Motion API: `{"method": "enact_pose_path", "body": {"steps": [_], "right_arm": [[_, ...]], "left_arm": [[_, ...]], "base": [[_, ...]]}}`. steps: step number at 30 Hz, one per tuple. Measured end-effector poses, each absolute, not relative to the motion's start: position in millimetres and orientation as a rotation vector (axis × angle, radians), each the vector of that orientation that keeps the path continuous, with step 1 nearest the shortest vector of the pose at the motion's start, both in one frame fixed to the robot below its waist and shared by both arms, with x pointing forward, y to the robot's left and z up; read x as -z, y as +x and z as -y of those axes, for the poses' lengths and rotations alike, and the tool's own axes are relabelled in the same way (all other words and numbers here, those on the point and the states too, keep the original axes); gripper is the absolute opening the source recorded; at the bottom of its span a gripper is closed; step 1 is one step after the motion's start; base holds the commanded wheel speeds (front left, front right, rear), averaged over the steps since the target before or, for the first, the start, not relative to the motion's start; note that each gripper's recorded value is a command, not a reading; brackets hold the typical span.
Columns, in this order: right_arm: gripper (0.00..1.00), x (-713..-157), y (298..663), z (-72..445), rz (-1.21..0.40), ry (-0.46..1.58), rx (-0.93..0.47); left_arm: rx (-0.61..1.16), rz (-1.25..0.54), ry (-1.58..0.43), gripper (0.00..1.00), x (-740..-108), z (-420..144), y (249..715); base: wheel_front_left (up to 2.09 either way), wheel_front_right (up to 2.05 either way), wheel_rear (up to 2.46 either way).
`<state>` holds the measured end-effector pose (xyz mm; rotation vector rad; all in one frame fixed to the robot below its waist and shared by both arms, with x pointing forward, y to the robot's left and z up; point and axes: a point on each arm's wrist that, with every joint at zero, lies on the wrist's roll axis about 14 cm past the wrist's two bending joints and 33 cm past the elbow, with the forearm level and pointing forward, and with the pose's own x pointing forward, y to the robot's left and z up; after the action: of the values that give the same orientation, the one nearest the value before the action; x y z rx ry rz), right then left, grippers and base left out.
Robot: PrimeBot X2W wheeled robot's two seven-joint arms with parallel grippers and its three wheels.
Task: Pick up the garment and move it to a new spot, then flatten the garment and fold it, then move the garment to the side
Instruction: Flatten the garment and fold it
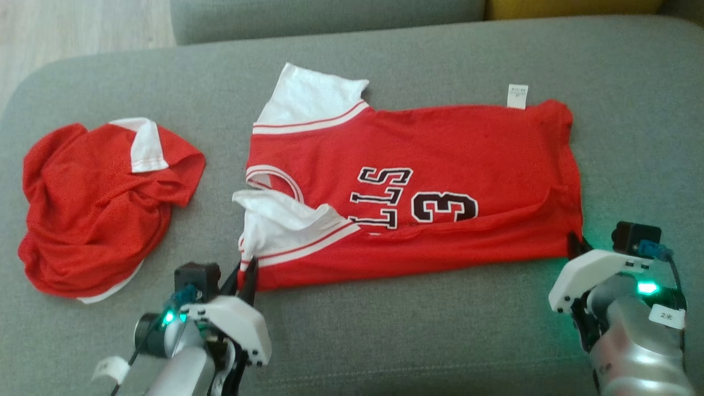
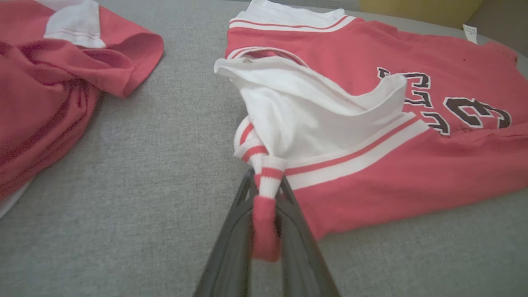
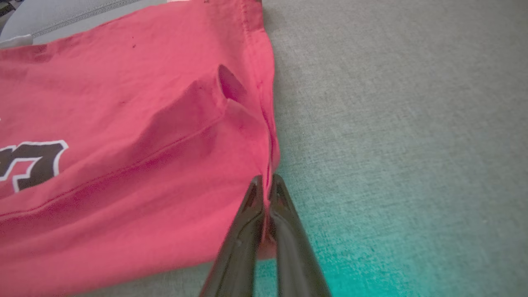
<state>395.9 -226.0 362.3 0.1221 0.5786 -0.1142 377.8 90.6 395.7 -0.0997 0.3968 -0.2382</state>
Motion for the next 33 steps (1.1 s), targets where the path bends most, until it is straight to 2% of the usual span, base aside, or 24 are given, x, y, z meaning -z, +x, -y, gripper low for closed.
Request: {"method": "enact_pose_path", "body": {"steps": [8, 13, 26, 27, 28, 29, 33], "right_arm": [[0.0, -366.2, 380.0, 231.9, -0.628, 0.056, 0.073], [0.0, -360.7, 357.6, 239.0, -0.701, 0.026, 0.057], [0.0, -352.4, 313.4, 259.2, -0.836, 0.046, 0.04], [0.44, -353.4, 312.0, 259.9, -0.833, 0.048, 0.04], [1.0, -355.5, 312.0, 260.9, -0.821, 0.048, 0.041], [1.0, -358.4, 313.1, 262.5, -0.806, 0.054, 0.047], [1.0, -384.0, 329.9, 273.0, -0.683, 0.06, 0.078]], "left_arm": [[0.252, -0.437, -0.067, 0.0, -387.2, -97.1, 348.0], [0.271, -0.458, -0.048, 0.0, -384.4, -98.3, 328.0], [0.327, -0.513, -0.031, 0.0, -379.0, -91.2, 298.7], [0.325, -0.512, -0.031, 0.0, -379.7, -91.1, 299.5], [0.323, -0.51, -0.031, 0.36, -380.5, -90.9, 300.5], [0.321, -0.504, -0.032, 1.0, -382.1, -90.5, 302.0], [0.275, -0.458, -0.032, 1.0, -389.1, -102.0, 311.7]], "base": [[0.0, 0.0, 0.0], [0.0, 0.0, 0.0], [0.0, 0.0, 0.0], [0.0, 0.0, 0.0], [0.0, 0.0, 0.0], [0.0, 0.0, 0.0], [0.0, 0.0, 0.0]]}}
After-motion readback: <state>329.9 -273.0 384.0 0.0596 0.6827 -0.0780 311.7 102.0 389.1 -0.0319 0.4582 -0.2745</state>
